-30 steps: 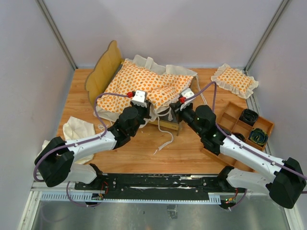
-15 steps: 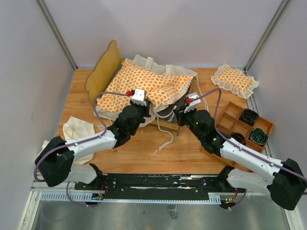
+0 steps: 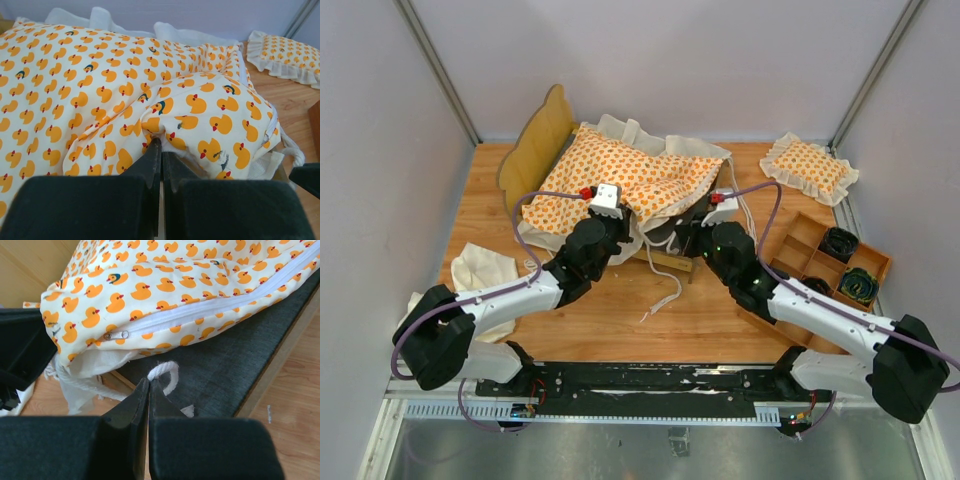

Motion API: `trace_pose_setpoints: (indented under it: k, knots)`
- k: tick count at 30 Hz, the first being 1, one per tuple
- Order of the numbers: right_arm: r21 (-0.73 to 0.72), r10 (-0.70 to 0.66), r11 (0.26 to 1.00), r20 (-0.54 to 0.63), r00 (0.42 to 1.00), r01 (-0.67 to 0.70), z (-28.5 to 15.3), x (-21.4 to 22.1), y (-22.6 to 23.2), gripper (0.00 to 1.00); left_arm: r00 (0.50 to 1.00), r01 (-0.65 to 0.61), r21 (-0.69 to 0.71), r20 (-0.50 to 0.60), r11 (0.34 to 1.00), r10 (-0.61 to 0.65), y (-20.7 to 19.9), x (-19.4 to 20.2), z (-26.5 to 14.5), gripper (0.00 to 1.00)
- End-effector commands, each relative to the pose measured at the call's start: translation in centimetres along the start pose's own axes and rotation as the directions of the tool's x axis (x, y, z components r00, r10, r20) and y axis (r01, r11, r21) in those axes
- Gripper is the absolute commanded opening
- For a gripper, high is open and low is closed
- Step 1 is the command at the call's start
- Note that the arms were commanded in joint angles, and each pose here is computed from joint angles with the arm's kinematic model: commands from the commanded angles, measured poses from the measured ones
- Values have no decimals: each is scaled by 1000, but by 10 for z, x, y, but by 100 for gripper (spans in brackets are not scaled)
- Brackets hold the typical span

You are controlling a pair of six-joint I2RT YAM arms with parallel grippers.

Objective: Set up the pet bed
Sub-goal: Cross the ropes on the bed frame.

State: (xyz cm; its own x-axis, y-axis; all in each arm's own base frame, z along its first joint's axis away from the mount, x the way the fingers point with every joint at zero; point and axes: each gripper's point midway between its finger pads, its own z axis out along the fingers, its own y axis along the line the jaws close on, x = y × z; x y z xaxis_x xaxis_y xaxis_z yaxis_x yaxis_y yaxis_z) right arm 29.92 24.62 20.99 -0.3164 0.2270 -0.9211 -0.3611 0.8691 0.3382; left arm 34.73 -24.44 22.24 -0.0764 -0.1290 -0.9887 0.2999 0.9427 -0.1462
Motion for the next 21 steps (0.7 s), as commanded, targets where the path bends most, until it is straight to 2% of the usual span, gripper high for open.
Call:
trace_pose_setpoints:
  k: [1,7,13,17,21]
  knots:
    - [22,147,989,90,985,-149,8,-39,8,0,998,45,-30,49,999,-43,7,-14,5,0]
    - [99,228,967,69,971,-234,5,-16,-9,0,996,67,-40,62,997,-65,11,-15,5,0]
    - [206,225,951,53,973,-232,1,13,-37,0,995,75,-35,62,997,-73,11,-13,4,0]
    - [355,119,926,39,992,-125,-5,22,-69,0,995,79,-33,66,996,-76,11,-15,3,0]
    - [401,-34,916,29,999,20,-2,11,-79,0,995,80,-35,64,996,-78,13,-14,2,0]
